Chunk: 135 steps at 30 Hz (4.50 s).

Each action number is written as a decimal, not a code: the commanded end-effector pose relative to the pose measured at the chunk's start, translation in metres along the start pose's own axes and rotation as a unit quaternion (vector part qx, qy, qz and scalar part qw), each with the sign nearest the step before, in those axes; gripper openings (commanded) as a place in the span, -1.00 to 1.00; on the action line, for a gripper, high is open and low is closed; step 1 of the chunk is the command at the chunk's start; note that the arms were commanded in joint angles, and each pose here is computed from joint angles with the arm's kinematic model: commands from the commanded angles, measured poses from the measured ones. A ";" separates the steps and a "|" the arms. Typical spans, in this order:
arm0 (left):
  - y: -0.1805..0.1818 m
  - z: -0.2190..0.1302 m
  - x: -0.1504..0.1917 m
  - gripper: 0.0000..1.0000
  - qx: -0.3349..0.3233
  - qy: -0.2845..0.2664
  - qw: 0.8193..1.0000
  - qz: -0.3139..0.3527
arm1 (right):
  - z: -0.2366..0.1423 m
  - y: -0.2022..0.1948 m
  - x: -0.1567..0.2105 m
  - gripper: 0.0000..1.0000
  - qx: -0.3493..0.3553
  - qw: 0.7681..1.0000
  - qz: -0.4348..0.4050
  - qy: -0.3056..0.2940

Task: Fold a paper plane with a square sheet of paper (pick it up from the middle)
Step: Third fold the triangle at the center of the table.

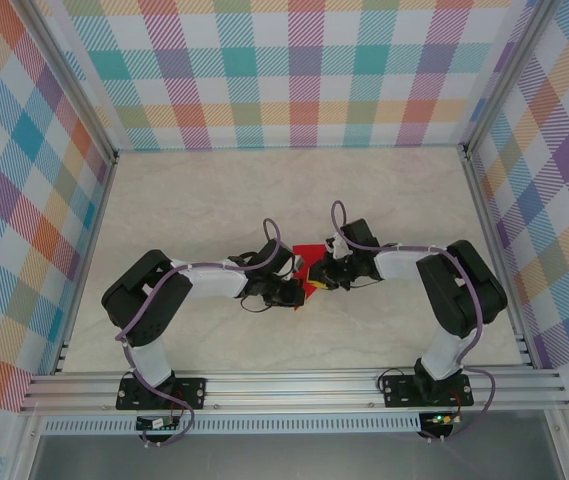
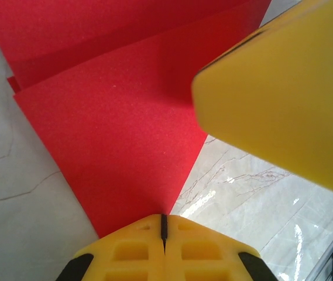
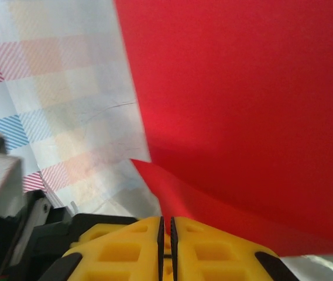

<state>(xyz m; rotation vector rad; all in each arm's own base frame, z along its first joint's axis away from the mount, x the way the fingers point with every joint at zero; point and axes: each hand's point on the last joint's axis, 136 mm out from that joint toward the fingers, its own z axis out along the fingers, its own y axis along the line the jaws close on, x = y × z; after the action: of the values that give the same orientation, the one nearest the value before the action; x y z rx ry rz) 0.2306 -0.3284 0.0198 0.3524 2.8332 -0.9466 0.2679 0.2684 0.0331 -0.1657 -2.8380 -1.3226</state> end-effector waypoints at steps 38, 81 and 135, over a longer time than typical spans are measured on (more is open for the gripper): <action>0.041 -0.007 0.040 -0.91 -0.072 0.065 0.994 -0.040 | 0.010 -0.034 0.003 -0.78 0.065 0.998 0.013 0.000; 0.029 -0.015 -0.060 -0.95 -0.136 -0.035 0.990 -0.013 | -0.038 -0.019 -0.024 -0.08 0.047 0.997 0.022 -0.058; 0.001 -0.063 -0.064 -0.74 -0.091 -0.104 0.990 -0.013 | -0.016 -0.010 -0.015 -0.34 -0.004 0.999 -0.046 0.003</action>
<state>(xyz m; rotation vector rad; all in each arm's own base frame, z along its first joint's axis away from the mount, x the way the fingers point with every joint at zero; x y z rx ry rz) 0.2866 -0.3053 0.0525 0.2287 2.7835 -0.6357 0.2833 0.2408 0.0331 -0.1601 -2.8794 -1.3243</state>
